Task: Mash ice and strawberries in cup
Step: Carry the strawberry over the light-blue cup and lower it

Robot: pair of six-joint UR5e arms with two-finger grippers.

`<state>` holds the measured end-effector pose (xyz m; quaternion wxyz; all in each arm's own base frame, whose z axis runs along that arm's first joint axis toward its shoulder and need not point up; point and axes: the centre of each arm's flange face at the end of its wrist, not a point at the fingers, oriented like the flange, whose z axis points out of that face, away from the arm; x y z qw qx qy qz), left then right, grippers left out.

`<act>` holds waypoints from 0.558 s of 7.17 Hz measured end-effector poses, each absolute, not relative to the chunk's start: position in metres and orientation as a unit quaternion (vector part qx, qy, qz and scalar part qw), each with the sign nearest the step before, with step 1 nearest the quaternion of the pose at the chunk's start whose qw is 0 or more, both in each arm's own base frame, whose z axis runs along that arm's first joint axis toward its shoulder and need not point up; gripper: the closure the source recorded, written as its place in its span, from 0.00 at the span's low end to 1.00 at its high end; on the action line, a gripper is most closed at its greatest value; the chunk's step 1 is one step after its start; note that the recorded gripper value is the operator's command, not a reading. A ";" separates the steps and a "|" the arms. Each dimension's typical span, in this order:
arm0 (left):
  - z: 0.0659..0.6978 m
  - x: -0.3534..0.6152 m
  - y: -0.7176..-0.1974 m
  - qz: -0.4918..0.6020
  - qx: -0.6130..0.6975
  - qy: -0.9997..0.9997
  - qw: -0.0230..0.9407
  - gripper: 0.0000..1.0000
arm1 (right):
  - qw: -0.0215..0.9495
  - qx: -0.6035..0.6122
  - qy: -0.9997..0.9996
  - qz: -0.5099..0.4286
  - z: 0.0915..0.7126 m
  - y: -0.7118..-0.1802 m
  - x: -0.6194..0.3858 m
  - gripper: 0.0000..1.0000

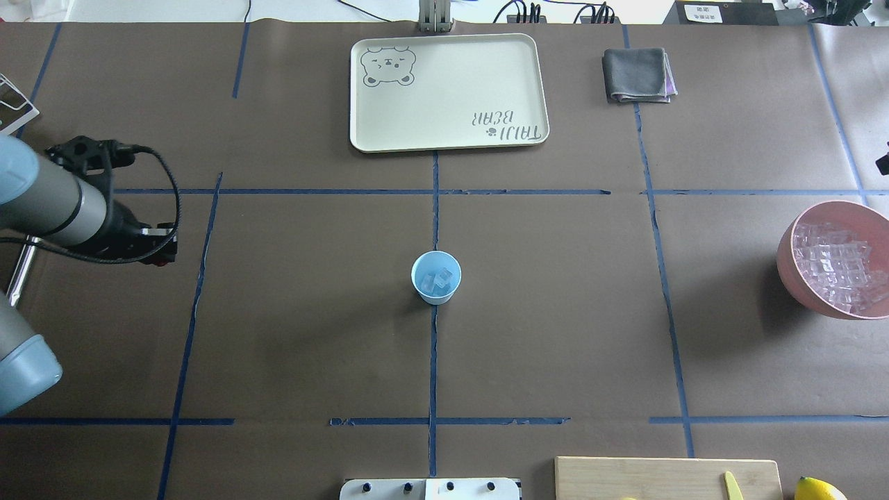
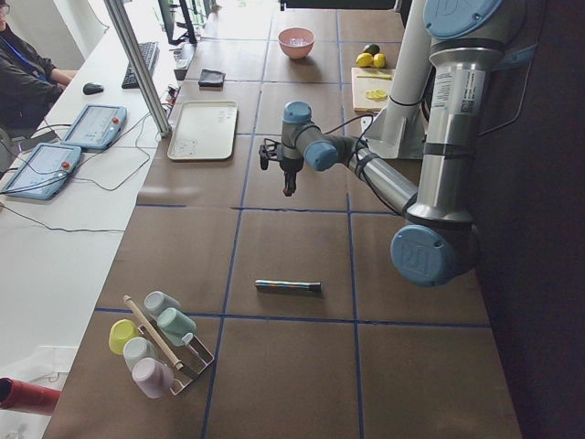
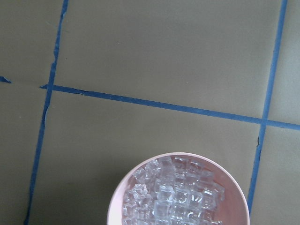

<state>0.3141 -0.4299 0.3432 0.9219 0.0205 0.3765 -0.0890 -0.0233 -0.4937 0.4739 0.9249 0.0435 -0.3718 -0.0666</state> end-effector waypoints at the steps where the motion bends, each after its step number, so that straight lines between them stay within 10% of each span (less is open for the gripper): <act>1: 0.284 0.336 -0.438 -0.097 0.007 0.379 0.920 1.00 | 0.925 0.052 -0.370 -0.067 0.504 -0.481 -0.007 0.00; 4: 0.172 0.413 -0.449 -0.118 -0.029 0.410 0.904 1.00 | 0.918 0.070 -0.387 -0.046 0.590 -0.442 0.028 0.00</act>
